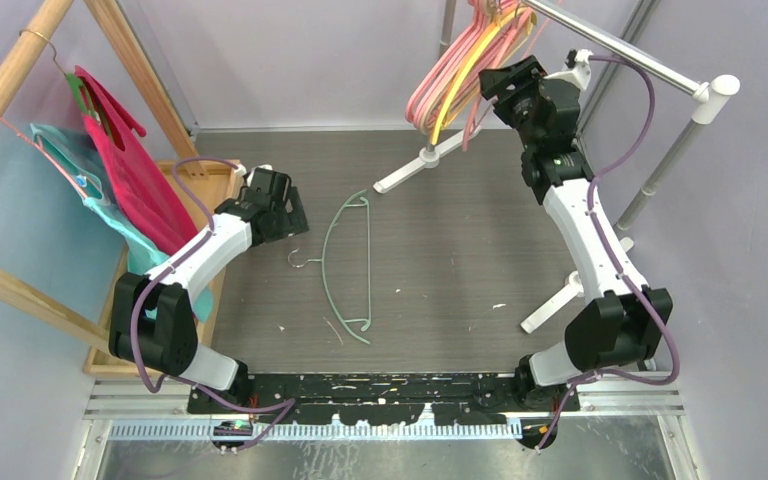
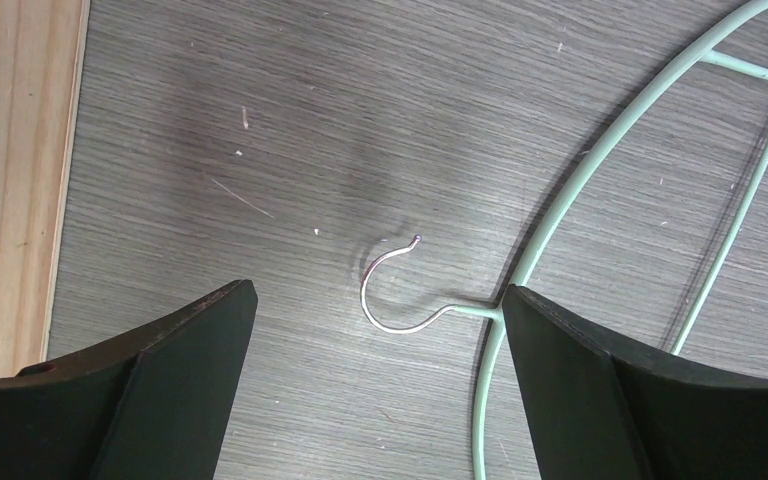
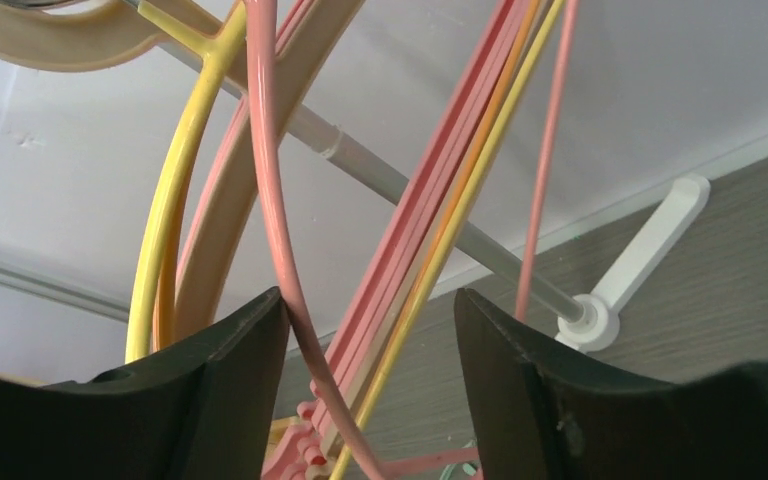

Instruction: Organize the hangers

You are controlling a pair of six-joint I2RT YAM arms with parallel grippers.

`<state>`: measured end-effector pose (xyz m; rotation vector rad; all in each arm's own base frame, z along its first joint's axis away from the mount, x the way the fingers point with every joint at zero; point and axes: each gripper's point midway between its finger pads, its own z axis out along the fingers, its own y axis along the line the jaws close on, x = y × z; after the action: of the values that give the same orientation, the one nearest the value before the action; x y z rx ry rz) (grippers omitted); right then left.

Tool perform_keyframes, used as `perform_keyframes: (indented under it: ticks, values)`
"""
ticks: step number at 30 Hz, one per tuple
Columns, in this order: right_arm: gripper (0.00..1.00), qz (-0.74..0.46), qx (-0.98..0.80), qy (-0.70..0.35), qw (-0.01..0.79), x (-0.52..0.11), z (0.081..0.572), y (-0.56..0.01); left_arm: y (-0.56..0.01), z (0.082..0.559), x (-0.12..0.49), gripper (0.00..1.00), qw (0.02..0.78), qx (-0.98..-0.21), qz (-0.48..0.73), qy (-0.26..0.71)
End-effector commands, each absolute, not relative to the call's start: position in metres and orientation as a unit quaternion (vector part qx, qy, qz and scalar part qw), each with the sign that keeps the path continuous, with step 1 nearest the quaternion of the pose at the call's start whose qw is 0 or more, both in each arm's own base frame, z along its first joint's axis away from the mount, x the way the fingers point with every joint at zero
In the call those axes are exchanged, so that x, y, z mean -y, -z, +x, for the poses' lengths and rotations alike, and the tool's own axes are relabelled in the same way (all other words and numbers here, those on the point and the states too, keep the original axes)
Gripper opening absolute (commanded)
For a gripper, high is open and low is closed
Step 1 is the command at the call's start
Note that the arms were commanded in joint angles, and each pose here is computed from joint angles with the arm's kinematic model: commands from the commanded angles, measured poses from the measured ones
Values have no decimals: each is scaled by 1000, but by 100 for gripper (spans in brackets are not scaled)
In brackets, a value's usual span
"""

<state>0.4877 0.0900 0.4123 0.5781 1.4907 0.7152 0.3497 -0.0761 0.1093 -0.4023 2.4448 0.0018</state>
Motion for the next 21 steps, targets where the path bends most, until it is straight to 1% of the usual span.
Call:
perform_keyframes:
  ticks: [1,7,13,16,21]
  values:
    - [70,239,-621,-303,682,-78,447,-454,-130,363,77,98,355,-922,-153,2]
    - [72,201,-650,-270,682,-77,397,-440,-130,361,75,98,356,-922,-151,-4]
    - [75,162,-698,-192,671,-71,334,-391,-127,359,74,98,351,-924,-150,-7]
    - [77,147,-713,-174,663,-63,304,-367,-124,359,74,98,348,-926,-149,-8]
    - [78,115,-708,-159,678,-55,271,-366,-120,361,75,98,342,-928,-147,-9]
